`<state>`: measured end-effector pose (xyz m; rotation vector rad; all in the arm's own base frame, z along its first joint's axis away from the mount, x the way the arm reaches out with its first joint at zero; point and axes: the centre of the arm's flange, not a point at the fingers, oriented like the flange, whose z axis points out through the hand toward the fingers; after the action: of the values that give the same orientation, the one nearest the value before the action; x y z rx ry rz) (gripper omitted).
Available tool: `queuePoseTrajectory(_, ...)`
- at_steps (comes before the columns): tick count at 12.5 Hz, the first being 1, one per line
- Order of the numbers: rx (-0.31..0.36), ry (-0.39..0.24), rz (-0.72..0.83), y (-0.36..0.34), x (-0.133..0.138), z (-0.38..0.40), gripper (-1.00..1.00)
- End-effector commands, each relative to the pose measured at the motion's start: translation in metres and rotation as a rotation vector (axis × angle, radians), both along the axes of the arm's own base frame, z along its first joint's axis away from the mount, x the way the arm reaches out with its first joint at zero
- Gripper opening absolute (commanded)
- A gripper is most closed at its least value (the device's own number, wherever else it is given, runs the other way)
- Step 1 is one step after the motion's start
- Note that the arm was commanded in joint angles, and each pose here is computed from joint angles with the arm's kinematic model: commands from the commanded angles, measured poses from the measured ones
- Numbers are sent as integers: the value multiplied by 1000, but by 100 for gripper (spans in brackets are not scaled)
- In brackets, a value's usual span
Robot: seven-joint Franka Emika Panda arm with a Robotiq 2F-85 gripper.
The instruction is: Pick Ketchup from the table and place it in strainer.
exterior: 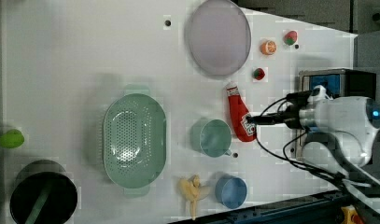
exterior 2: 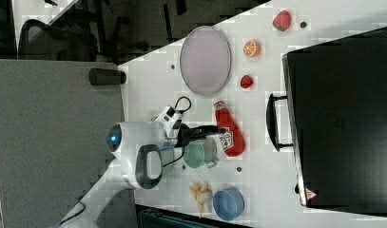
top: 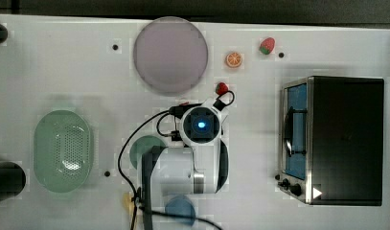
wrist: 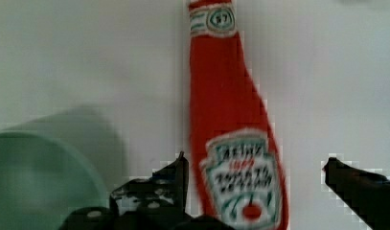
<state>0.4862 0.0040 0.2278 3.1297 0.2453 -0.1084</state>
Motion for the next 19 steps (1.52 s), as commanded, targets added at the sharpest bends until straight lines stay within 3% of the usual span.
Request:
queuePoseTrajectory(1,-1,-30,97,6,2,-26,100)
queuePoseTrajectory(6,13,8,89,9,1,-57,100)
queuePoseTrajectory(7,14,15,88,9,0,-61,92)
queuePoseTrajectory(10,17,-4,85,8,2,-66,25)
queuePoseTrajectory(14,7,-57,81,5,15,-35,25)
queuePoseTrajectory(19,-45,-20,64,18,19,77,25)
